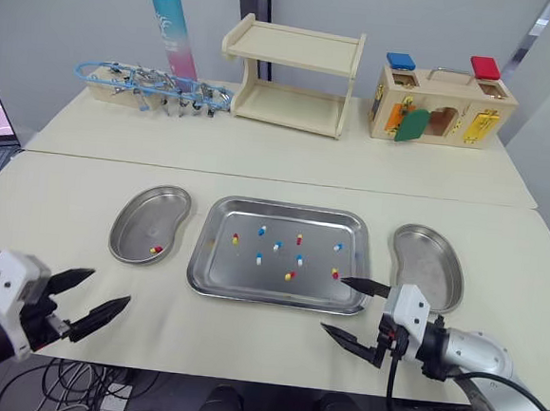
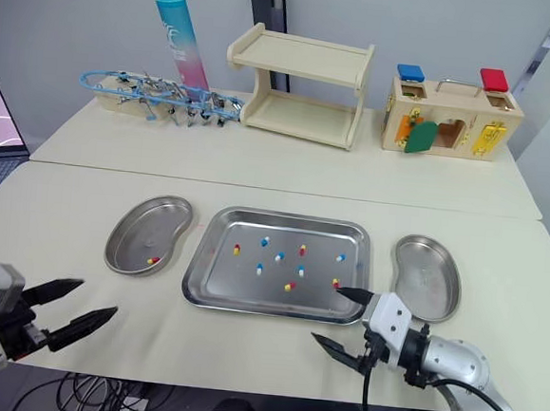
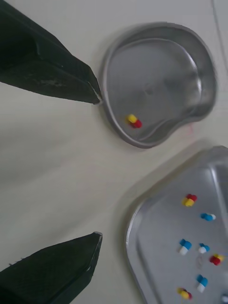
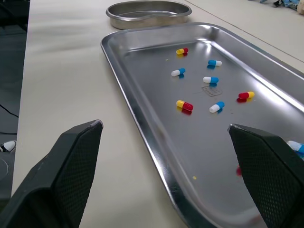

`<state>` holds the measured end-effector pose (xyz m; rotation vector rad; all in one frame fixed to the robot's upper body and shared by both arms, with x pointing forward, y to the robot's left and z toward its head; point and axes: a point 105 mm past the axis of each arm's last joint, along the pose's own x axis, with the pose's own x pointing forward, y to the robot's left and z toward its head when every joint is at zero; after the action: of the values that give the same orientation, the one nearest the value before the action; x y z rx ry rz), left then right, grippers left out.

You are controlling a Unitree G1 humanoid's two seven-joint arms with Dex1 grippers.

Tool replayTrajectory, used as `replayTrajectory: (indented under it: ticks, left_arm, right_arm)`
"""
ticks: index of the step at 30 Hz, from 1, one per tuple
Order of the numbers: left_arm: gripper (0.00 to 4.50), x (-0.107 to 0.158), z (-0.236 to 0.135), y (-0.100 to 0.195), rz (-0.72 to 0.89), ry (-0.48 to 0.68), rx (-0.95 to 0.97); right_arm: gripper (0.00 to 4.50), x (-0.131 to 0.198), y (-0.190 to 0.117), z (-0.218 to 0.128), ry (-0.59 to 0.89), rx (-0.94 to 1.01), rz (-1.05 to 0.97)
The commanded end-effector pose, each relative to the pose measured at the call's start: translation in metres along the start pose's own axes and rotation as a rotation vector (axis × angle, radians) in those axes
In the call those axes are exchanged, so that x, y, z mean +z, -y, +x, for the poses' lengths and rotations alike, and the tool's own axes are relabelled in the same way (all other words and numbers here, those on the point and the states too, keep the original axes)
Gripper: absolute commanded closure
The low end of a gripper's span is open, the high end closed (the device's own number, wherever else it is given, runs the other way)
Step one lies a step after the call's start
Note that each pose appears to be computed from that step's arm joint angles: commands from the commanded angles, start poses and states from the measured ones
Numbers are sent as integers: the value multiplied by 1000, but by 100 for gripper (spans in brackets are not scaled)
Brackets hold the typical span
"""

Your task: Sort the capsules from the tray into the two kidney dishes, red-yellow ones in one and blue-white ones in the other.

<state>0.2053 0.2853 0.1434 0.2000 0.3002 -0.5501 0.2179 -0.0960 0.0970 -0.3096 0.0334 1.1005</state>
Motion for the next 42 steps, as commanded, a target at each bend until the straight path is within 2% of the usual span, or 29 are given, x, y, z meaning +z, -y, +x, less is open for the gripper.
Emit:
replayTrajectory:
  ticks: [1,7,12,16,21,32,38,42]
  left_arm:
    - [4,21,19,12,70,36,-114]
    - [4,45,65,12,228,10,-316]
    - [4,51,101,9,334,-35,-459]
    - [88,57,135,4,400,-54,-500]
    - [88,54,164,0,469,-119,-547]
    - [88,40,189,-7,556,-287,-615]
    - [88,37,193,-2,574,-309,-649]
    - [203,35,195,0,590,-308,-645]
  right_arm:
    - [0,12,-9,5,52,14,-30]
    - [0,14,-13,13,70,28,-28]
    - [0,17,-13,18,80,31,-32]
    - [0,20,-14,21,88,28,-25]
    - [0,21,-16,22,88,21,-17]
    - [0,22,-20,23,89,9,-2]
    - [0,21,-21,22,88,6,0]
    - [0,21,-20,22,87,6,-1]
